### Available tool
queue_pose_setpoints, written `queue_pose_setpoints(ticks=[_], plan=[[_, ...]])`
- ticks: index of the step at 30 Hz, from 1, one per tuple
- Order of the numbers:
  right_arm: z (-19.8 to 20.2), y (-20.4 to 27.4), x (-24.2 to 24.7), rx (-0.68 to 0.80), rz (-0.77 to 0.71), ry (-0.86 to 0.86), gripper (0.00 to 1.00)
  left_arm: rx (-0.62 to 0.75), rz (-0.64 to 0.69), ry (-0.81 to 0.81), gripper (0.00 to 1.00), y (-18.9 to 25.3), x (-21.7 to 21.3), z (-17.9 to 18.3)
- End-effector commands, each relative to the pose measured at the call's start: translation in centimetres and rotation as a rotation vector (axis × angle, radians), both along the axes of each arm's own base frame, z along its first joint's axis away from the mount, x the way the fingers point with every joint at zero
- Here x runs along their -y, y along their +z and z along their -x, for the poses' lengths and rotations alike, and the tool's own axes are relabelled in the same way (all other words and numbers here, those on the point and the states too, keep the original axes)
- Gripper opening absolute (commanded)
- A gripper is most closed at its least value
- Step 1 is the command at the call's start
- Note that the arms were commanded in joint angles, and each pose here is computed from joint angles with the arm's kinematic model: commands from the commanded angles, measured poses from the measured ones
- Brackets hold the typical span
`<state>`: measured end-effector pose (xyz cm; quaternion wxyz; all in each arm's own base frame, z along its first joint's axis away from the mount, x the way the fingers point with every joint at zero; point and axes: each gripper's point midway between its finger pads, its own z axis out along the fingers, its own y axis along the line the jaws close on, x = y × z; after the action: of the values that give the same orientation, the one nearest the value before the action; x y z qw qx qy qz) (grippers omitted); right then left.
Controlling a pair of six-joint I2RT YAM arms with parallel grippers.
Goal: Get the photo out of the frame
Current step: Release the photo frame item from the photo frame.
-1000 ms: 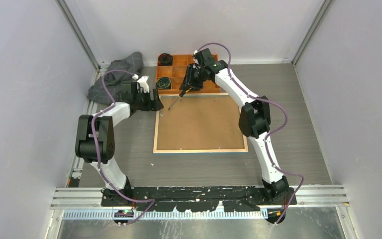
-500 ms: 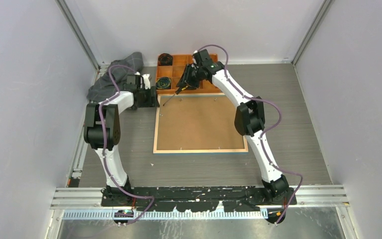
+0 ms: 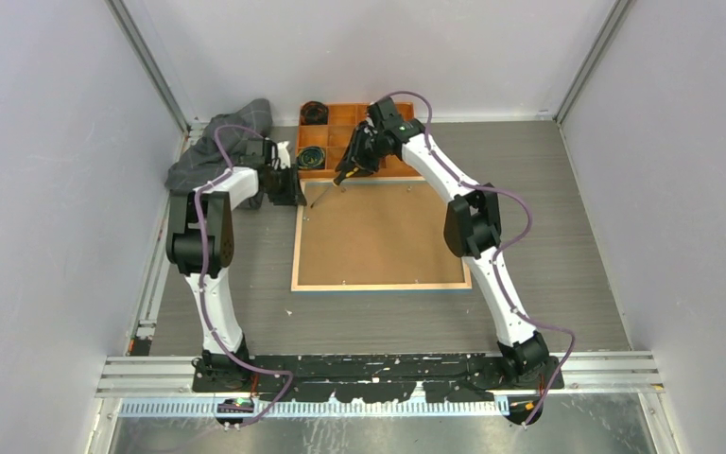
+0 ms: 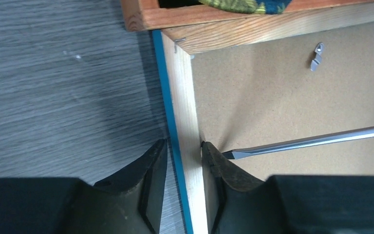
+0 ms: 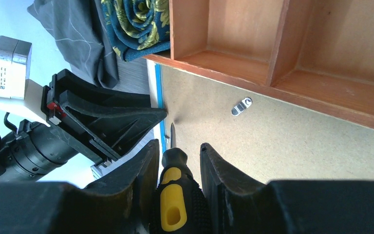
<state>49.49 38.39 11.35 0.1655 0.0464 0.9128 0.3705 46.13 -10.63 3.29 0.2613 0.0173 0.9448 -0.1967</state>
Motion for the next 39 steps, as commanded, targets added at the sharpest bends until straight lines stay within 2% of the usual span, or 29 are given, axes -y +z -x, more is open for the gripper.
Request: queue_pose_setpoints(ticks=[1, 4, 15, 23, 39], plan=[[0.3, 5.8, 1.1, 0.071, -0.043, 0.014, 0.01, -0.082, 0.042, 0.0, 0.29, -1.2, 1.1, 1.4], [0.9, 6.1, 2.4, 0.062, -0.019, 0.01, 0.01, -0.097, 0.07, -0.003, 0.19, -1.5, 2.1, 2.0], [1.9, 8.2, 5.6, 0.05, 0.039, -0.045, 0.01, -0.101, 0.129, -0.049, 0.01, -1.6, 7.6, 3.8], [2.5, 6.4, 6.3, -0.034, 0.077, -0.098, 0.01, -0.119, 0.183, -0.014, 0.0, -2.0, 8.5, 4.2], [2.2, 3.4, 5.2, -0.109, 0.063, -0.111, 0.01, -0.082, 0.173, -0.012, 0.0, -4.5, 8.2, 3.9]])
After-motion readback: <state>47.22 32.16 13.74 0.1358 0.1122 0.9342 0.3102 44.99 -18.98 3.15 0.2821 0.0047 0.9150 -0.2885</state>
